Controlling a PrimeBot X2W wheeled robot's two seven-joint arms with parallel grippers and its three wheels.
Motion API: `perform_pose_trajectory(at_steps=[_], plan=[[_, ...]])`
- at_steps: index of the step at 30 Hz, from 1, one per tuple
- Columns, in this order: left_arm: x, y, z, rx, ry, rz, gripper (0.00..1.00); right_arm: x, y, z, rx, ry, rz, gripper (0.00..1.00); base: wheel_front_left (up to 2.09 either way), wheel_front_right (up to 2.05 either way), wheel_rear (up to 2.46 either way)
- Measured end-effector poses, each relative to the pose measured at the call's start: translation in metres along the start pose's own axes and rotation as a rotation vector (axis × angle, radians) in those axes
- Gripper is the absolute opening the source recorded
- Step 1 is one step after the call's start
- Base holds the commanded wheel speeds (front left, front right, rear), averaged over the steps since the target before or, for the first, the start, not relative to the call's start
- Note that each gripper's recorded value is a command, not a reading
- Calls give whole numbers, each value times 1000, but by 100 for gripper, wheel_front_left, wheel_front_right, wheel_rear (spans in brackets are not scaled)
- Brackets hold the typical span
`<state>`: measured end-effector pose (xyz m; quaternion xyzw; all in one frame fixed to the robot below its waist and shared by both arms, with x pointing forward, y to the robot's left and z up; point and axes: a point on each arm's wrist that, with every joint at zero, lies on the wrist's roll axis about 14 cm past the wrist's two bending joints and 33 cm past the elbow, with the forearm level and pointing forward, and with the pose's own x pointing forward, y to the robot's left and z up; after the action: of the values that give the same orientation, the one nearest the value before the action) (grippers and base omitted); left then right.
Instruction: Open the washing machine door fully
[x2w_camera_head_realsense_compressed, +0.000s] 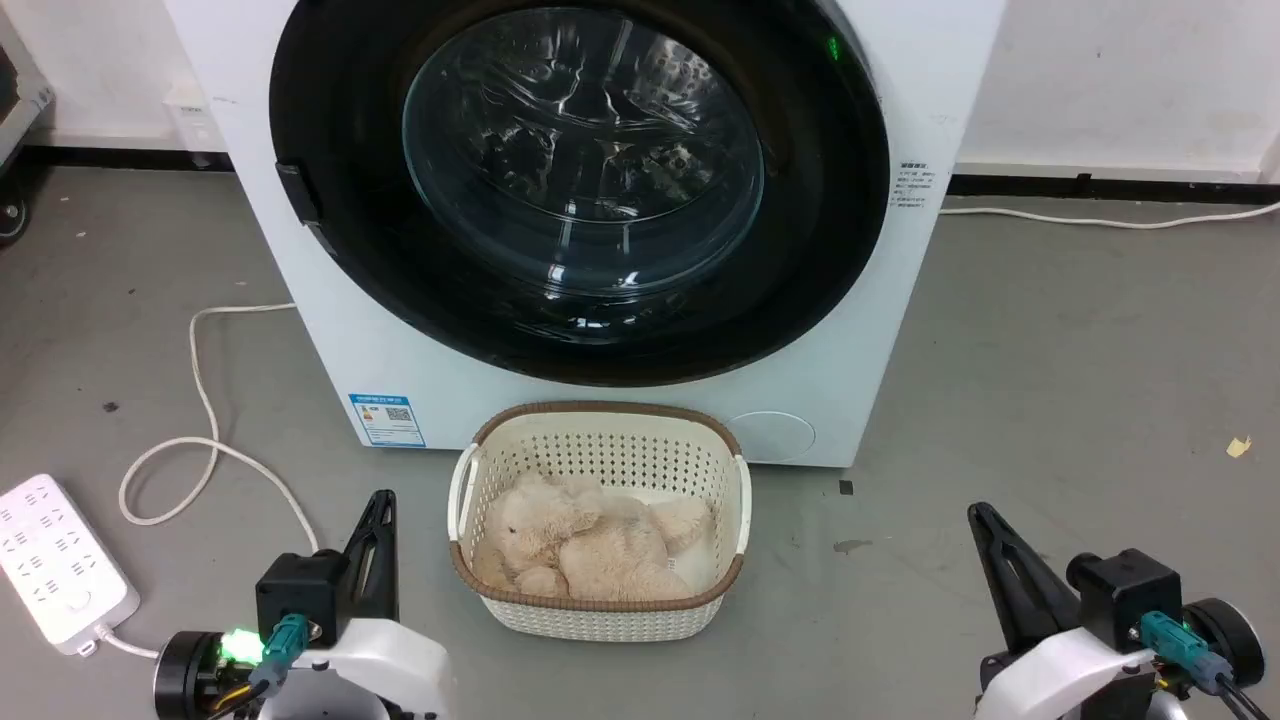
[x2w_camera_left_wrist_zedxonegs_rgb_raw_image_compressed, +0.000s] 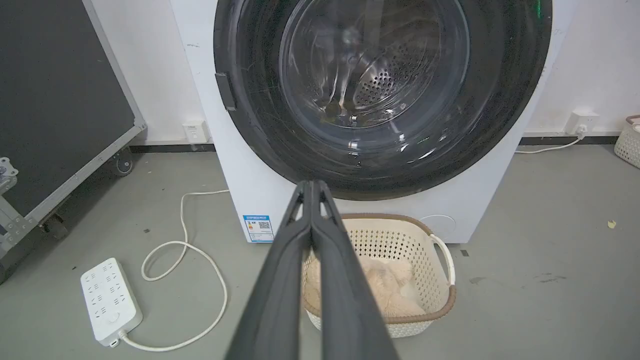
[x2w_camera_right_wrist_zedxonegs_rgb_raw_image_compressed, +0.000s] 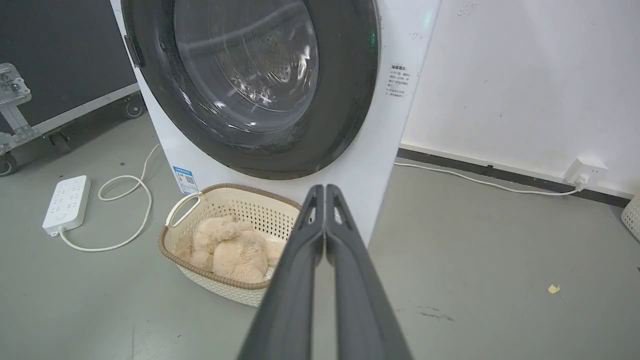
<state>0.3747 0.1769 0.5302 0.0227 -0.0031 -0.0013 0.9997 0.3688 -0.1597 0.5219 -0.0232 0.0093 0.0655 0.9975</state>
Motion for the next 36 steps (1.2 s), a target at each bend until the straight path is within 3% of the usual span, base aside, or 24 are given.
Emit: perform_pose_trajectory(at_steps=[36], plan=[[0,0,0,0,0,0,0,0,0,0,0,0,0,0,0,0,0]])
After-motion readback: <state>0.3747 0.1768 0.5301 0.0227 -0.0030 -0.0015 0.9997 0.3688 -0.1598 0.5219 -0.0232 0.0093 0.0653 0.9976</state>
